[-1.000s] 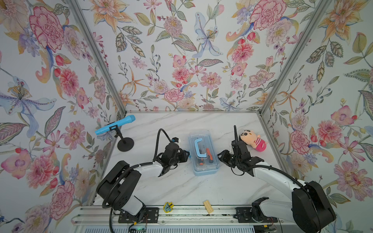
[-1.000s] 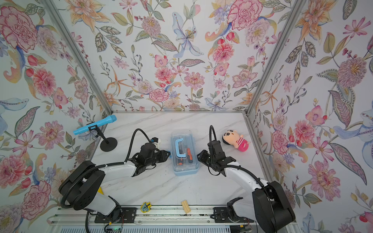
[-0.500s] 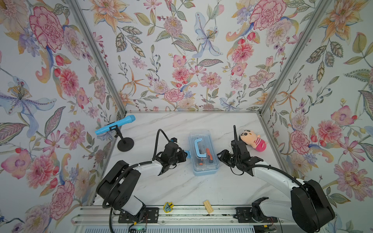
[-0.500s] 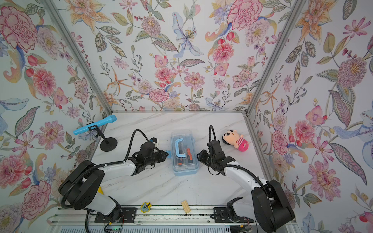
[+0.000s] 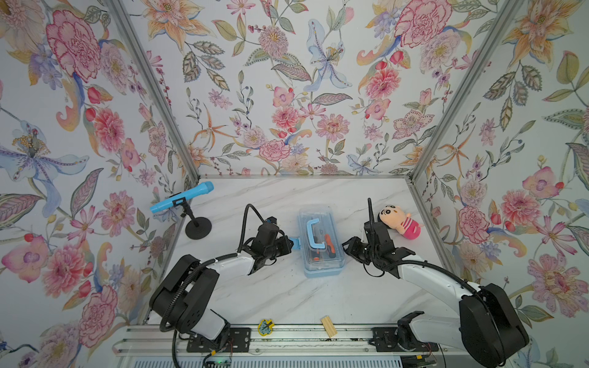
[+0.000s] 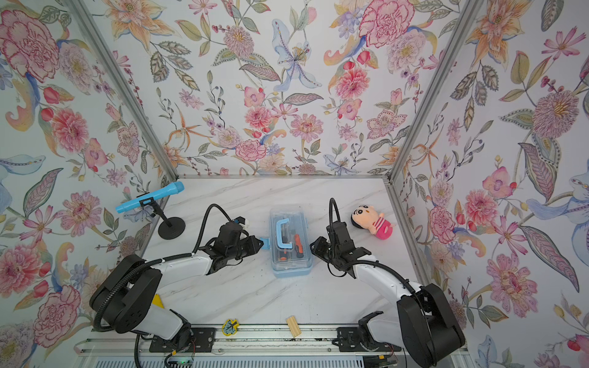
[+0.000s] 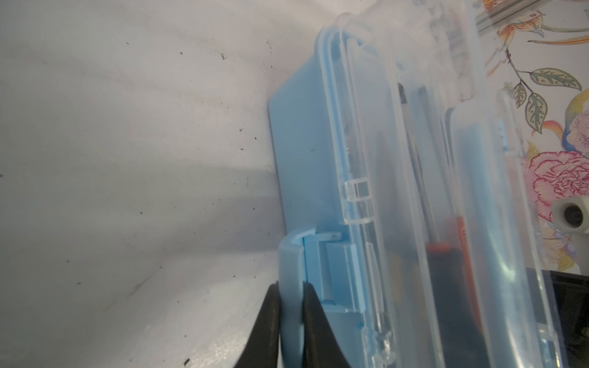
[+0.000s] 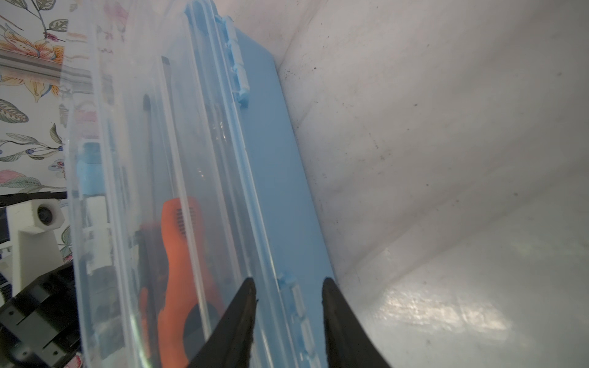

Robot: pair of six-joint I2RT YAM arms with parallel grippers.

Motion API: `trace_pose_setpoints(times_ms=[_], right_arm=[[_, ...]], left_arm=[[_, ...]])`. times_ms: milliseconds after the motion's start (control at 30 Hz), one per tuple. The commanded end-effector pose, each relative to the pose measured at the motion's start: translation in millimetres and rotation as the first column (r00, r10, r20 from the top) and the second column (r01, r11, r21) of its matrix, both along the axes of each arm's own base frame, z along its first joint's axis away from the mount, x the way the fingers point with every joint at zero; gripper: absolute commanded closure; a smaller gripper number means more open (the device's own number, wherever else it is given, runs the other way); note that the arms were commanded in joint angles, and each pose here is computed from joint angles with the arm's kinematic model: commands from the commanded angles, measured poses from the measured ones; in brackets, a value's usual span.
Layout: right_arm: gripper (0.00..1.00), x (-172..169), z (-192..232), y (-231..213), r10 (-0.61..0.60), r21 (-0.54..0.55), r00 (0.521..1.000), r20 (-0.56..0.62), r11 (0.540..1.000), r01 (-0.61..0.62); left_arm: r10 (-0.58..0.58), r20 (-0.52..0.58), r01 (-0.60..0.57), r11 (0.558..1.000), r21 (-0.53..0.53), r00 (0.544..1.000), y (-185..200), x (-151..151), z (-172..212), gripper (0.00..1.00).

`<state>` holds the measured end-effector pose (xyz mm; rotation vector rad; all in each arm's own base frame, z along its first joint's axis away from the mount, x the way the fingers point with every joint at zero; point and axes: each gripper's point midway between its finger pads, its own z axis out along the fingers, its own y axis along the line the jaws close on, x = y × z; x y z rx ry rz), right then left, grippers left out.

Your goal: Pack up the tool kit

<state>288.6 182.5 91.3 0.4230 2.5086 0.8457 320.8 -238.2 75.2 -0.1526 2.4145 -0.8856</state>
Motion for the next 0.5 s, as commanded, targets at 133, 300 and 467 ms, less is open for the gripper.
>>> trace_pose_setpoints(times_ms=[133,300,467], right_arm=[[0.63,-0.1,3.2,9.1,0.03,0.017,1.0,0.006,0.999,-0.03],[0.63,0.4,2.4,9.3,0.031,0.016,1.0,0.005,0.999,-0.031],[0.63,1.4,2.9,10.4,0.034,0.02,0.999,0.007,0.999,-0.034]], left_arm=[[-0.025,0.059,0.031,0.994,-0.101,0.998,-10.4,8.1,42.6,0.84],[-0.023,0.067,0.03,0.993,-0.111,0.998,-9.5,7.5,51.9,0.84],[-0.021,0.073,0.029,0.994,-0.109,0.997,-9.2,8.4,59.7,0.84]])
